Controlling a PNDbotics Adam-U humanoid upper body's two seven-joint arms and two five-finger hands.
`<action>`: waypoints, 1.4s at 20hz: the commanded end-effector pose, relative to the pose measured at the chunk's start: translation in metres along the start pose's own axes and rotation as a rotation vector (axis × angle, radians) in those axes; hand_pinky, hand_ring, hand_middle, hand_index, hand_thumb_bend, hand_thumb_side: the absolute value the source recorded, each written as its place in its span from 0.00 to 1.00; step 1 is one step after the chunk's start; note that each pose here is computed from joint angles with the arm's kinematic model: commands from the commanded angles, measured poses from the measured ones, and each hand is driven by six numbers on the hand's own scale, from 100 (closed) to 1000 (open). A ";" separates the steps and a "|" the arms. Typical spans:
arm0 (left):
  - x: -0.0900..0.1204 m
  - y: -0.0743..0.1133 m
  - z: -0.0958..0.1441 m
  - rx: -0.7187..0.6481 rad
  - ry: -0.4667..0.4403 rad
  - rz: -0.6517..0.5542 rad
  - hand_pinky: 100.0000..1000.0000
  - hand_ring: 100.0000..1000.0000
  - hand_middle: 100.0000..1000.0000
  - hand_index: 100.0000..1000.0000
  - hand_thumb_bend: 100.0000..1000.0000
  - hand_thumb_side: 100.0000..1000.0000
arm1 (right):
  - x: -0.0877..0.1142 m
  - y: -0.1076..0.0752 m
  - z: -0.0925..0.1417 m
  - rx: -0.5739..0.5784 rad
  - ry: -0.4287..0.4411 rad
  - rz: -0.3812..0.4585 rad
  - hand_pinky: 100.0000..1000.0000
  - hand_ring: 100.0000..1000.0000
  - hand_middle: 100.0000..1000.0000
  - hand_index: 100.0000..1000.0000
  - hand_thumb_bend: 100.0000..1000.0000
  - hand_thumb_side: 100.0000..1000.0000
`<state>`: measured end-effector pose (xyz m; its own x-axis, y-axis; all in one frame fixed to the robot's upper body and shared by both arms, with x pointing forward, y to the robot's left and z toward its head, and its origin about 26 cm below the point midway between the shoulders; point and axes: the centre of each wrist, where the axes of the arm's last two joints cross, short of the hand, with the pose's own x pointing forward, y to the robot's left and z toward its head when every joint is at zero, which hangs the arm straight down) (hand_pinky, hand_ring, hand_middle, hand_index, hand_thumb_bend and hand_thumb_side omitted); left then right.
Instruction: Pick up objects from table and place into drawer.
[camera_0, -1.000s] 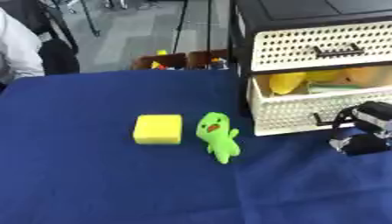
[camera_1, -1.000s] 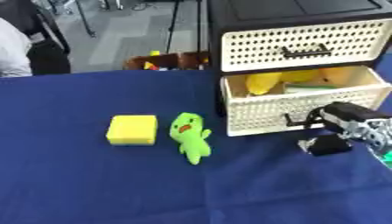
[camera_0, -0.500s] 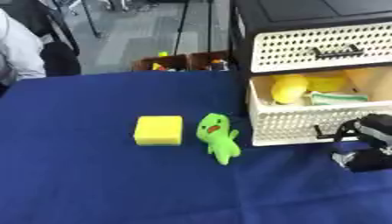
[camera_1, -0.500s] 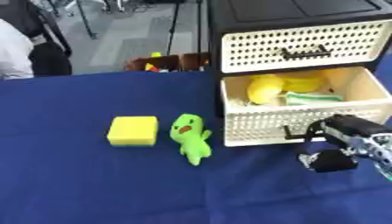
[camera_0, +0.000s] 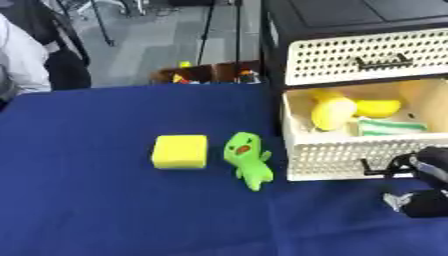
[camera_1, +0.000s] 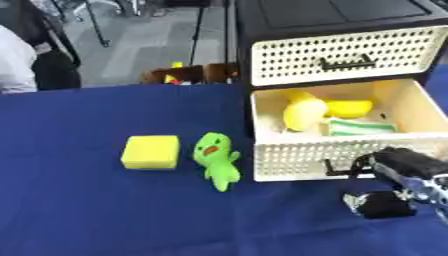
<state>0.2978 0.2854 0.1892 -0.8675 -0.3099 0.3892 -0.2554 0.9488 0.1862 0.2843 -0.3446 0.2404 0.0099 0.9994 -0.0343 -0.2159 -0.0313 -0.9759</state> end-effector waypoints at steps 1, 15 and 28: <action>0.003 0.005 -0.005 0.003 -0.021 -0.015 0.47 0.70 0.70 0.86 0.05 0.93 | 0.000 -0.008 0.006 -0.039 0.019 0.005 0.00 0.08 0.10 0.72 0.08 0.52; 0.003 0.004 -0.005 0.005 -0.018 -0.014 0.47 0.70 0.70 0.86 0.05 0.93 | -0.001 -0.004 0.009 -0.054 0.015 -0.024 0.00 0.09 0.12 0.74 0.12 0.57; 0.003 0.004 -0.003 0.002 -0.012 -0.014 0.47 0.70 0.71 0.86 0.04 0.93 | -0.001 -0.010 0.009 -0.206 -0.100 0.027 0.02 0.26 0.38 0.96 0.21 0.78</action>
<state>0.2977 0.2864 0.1891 -0.8641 -0.3136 0.3936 -0.2587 0.9477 0.1871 0.2804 -0.3467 0.2402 -0.0816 0.9966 -0.0129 -0.0615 -0.0180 -0.9979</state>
